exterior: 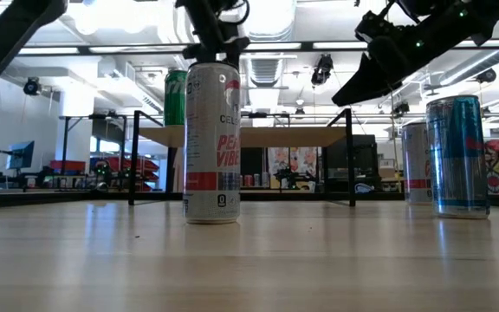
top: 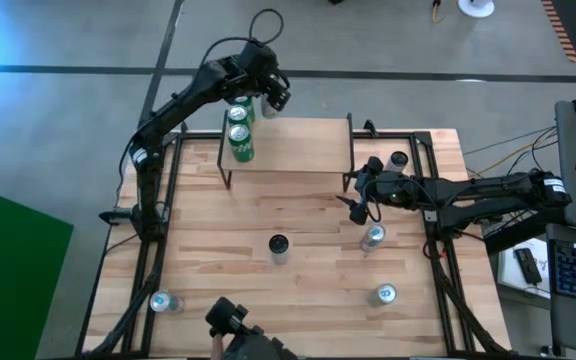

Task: Place canned beverage on shelf
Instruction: Put the top left white soda can on the shelf, then put the bottom white soda can on the shelf aligned with other white soda cans

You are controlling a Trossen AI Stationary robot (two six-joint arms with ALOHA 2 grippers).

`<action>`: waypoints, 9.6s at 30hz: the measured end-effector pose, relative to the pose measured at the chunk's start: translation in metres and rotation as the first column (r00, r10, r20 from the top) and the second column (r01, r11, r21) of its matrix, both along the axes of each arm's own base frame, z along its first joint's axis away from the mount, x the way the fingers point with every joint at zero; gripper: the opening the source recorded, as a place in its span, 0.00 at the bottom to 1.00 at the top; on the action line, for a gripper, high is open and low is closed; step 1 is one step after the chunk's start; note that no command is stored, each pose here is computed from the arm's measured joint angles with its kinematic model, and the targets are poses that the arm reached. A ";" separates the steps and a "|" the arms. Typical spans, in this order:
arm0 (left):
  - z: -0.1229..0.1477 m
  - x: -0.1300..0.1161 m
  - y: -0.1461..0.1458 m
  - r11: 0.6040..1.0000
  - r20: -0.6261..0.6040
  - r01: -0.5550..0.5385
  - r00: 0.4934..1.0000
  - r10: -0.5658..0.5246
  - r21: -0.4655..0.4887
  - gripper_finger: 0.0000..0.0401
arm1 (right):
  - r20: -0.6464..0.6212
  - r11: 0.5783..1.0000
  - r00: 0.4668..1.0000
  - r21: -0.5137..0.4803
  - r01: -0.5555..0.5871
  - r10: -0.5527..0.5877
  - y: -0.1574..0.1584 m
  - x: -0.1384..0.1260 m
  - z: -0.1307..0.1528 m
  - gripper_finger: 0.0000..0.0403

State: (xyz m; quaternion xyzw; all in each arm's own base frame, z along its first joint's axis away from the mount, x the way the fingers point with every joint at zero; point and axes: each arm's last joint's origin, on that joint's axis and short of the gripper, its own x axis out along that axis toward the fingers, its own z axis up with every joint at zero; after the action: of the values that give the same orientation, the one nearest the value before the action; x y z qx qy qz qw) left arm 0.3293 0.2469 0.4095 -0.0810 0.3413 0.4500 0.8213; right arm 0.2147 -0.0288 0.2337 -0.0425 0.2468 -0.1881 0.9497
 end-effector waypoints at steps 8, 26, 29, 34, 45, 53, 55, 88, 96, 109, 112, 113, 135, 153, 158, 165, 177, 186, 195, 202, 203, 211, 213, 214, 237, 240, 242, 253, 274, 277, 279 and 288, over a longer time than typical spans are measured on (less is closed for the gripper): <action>-0.015 0.008 0.006 1.000 -0.034 -0.016 0.999 0.015 -0.020 0.66 | -0.011 1.000 1.000 0.007 0.004 -0.004 0.000 -0.001 -0.003 0.81; -0.046 -0.012 -0.006 1.000 0.061 -0.009 0.998 0.008 0.021 0.66 | -0.047 0.999 0.999 0.037 0.027 -0.025 -0.001 -0.004 -0.010 0.81; -0.048 -0.019 -0.011 1.000 0.077 -0.008 0.997 0.006 0.024 0.66 | -0.046 0.999 0.998 0.039 0.035 -0.033 -0.002 -0.004 -0.010 0.81; -0.043 -0.028 -0.019 1.000 0.085 -0.007 0.996 0.006 0.010 0.66 | -0.044 0.998 0.998 0.040 0.053 -0.051 -0.005 -0.005 -0.010 0.81; -0.049 -0.017 -0.012 1.000 0.106 -0.007 0.994 0.004 0.026 0.66 | -0.038 0.996 0.996 0.049 0.077 -0.075 -0.009 -0.005 -0.010 0.81; -0.048 -0.018 -0.012 0.999 0.077 0.012 0.997 -0.015 0.039 0.69 | -0.043 0.996 0.996 0.044 0.074 -0.072 -0.009 -0.006 -0.010 0.81; -0.047 -0.019 -0.012 0.999 0.077 0.013 0.997 -0.016 0.040 0.72 | -0.044 0.996 0.997 0.042 0.073 -0.071 -0.009 -0.006 -0.010 0.81; -0.048 -0.036 -0.251 0.942 0.122 0.242 0.954 -0.275 0.232 0.88 | 0.123 0.986 0.987 0.122 -0.118 0.103 -0.003 -0.005 0.007 0.81; -0.129 -0.060 -0.308 0.952 0.350 0.245 0.889 -0.297 0.185 0.88 | 0.143 0.985 0.985 0.128 -0.116 0.097 -0.003 -0.006 0.009 0.81; -0.194 -0.043 -0.364 0.876 0.402 0.403 0.779 -0.481 0.265 0.88 | 0.137 0.981 0.988 0.167 -0.101 0.078 -0.003 -0.007 0.002 0.81; -0.202 -0.037 -0.378 0.854 0.397 0.434 0.757 -0.518 0.286 0.88 | 0.134 0.981 0.988 0.168 -0.100 0.078 -0.003 -0.007 0.001 0.81; -0.204 -0.035 -0.381 0.847 0.386 0.444 0.756 -0.529 0.290 0.88 | 0.133 0.981 0.988 0.167 -0.100 0.078 -0.003 -0.007 0.001 0.81; -0.226 -0.032 -0.402 0.925 0.445 0.276 0.817 -0.368 0.259 0.88 | 0.115 0.978 0.991 0.189 -0.089 0.067 -0.002 -0.009 -0.004 0.81; -0.242 -0.026 -0.397 0.935 0.434 0.269 0.832 -0.347 0.231 0.63 | 0.123 0.975 0.991 0.206 -0.085 0.060 -0.002 -0.009 -0.004 0.81; -0.240 -0.020 -0.391 0.916 0.417 0.342 0.816 -0.400 0.210 0.60 | 0.173 0.943 0.947 0.148 -0.297 0.271 0.008 -0.001 -0.010 0.81; -0.237 -0.015 -0.394 0.812 0.349 0.534 0.733 -0.584 0.235 0.68 | 0.185 0.897 0.894 0.103 -0.431 0.408 0.021 0.009 -0.010 0.81; -0.235 -0.020 -0.391 0.787 0.269 0.535 0.744 -0.612 0.308 0.71 | 0.200 0.890 0.891 0.135 -0.436 0.407 0.028 0.011 -0.009 0.81; -0.227 -0.022 -0.389 0.866 0.383 0.413 0.779 -0.497 0.284 0.90 | 0.205 0.920 0.923 0.154 -0.360 0.327 0.026 0.011 -0.009 0.81; -0.227 -0.039 -0.409 0.935 0.521 0.299 0.776 -0.355 0.192 0.98 | 0.209 0.921 0.927 0.173 -0.348 0.311 0.025 0.011 -0.009 0.81; -0.249 -0.037 -0.416 0.962 0.569 0.206 0.776 -0.273 0.180 0.98 | 0.214 0.921 0.930 0.188 -0.341 0.300 0.025 0.011 -0.009 0.81; -0.254 -0.035 -0.417 0.964 0.573 0.188 0.777 -0.262 0.186 0.98 | 0.216 0.922 0.930 0.189 -0.338 0.296 0.025 0.011 -0.009 0.81; -0.258 -0.004 -0.443 0.935 0.499 0.088 0.826 -0.262 0.345 0.98 | 0.211 0.930 0.939 0.194 -0.313 0.272 0.025 0.011 -0.009 0.81; -0.255 0.008 -0.451 0.922 0.470 0.099 0.837 -0.280 0.373 0.98 | 0.211 0.930 0.939 0.195 -0.312 0.271 0.025 0.011 -0.009 0.81; -0.253 0.013 -0.455 0.918 0.460 0.104 0.840 -0.287 0.383 0.98 | 0.212 0.930 0.939 0.196 -0.312 0.271 0.025 0.011 -0.009 0.81; -0.269 0.021 -0.440 0.944 0.513 -0.024 0.844 -0.158 0.330 0.87 | 0.201 0.938 0.959 0.246 -0.246 0.199 0.023 0.010 -0.011 0.81; -0.274 0.020 -0.436 0.942 0.502 -0.026 0.851 -0.155 0.335 0.82 | 0.198 0.939 0.961 0.244 -0.240 0.194 0.023 0.010 -0.012 0.81; -0.276 0.019 -0.433 0.944 0.496 -0.018 0.854 -0.157 0.329 0.77 | 0.197 0.940 0.961 0.244 -0.241 0.195 0.023 0.009 -0.012 0.81; -0.274 0.032 -0.416 0.947 0.369 0.142 0.896 -0.247 0.288 0.60 | 0.156 0.909 0.919 0.161 -0.384 0.361 0.031 0.020 -0.022 0.81; -0.266 -0.008 -0.393 0.758 0.421 0.599 0.636 -0.646 0.258 0.62 | 0.294 0.700 0.663 -0.027 -0.714 0.688 0.070 0.065 -0.037 0.91; -0.273 -0.017 -0.382 0.731 0.478 0.632 0.574 -0.665 0.256 0.62 | 0.296 0.703 0.672 0.002 -0.712 0.679 0.072 0.081 -0.042 0.92; -0.276 -0.021 -0.377 0.721 0.496 0.645 0.553 -0.670 0.254 0.62 | 0.284 0.702 0.679 0.027 -0.711 0.677 0.074 0.091 -0.047 0.92; -0.279 -0.024 -0.376 0.587 0.432 0.753 0.442 -0.786 0.298 0.63 | 0.287 0.654 0.648 0.088 -0.751 0.705 0.084 0.136 -0.060 0.92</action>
State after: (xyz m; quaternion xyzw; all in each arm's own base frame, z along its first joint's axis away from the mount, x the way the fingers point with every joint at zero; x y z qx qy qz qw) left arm 0.3049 -0.1295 0.1302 -0.0105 0.0900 -0.0018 0.9959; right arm 0.3511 0.0551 0.1735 -0.0213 0.1157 0.2332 0.9653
